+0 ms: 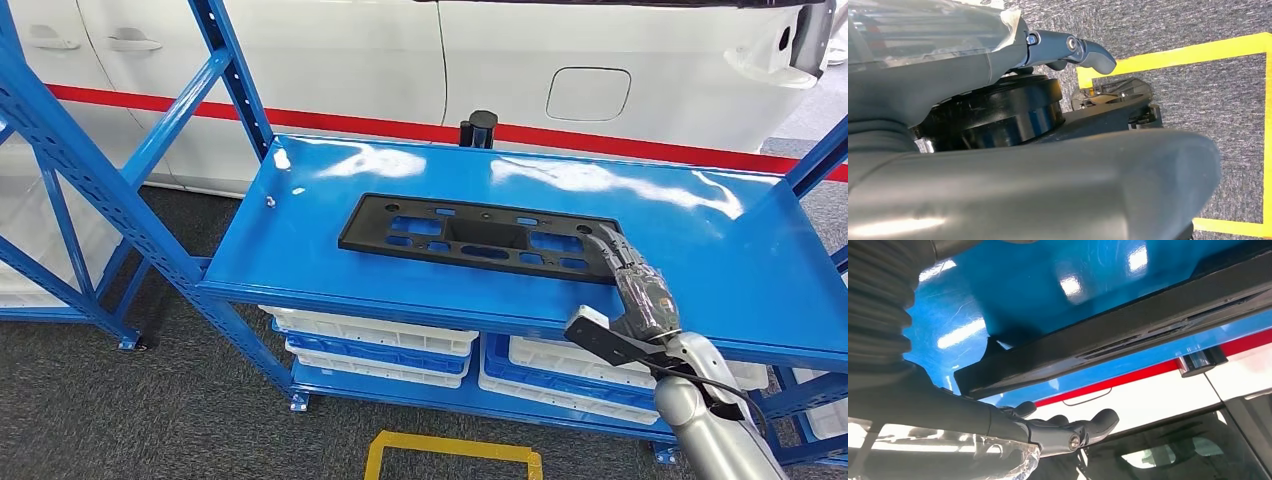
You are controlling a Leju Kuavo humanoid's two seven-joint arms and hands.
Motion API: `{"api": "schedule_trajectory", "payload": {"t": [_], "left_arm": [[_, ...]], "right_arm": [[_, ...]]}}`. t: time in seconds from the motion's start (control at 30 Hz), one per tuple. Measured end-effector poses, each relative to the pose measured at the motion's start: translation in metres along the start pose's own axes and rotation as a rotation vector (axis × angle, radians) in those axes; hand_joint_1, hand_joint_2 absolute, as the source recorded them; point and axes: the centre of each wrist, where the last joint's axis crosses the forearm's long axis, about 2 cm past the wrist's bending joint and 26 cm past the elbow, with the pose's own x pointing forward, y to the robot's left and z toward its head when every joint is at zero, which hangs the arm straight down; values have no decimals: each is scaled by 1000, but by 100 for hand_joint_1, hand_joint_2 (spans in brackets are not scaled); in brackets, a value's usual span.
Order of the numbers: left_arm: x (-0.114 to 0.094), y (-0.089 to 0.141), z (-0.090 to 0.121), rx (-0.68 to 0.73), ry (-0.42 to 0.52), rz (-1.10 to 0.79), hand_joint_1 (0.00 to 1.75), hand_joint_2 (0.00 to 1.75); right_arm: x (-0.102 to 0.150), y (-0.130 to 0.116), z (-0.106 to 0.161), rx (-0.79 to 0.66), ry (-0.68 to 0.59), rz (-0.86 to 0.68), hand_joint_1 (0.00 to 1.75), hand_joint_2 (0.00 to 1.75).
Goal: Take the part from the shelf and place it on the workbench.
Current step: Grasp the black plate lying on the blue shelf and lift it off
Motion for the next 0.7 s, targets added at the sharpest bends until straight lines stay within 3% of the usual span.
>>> {"api": "schedule_trajectory", "payload": {"t": [0.33, 0.7], "left_arm": [[2, -1, 0, -39, 0, -97, 0, 0], [2, 0, 0, -46, 0, -114, 0, 0]], "right_arm": [[-28, -18, 15, -149, 125, 96, 0, 175], [-29, -17, 15, -166, 136, 99, 0, 175]]}}
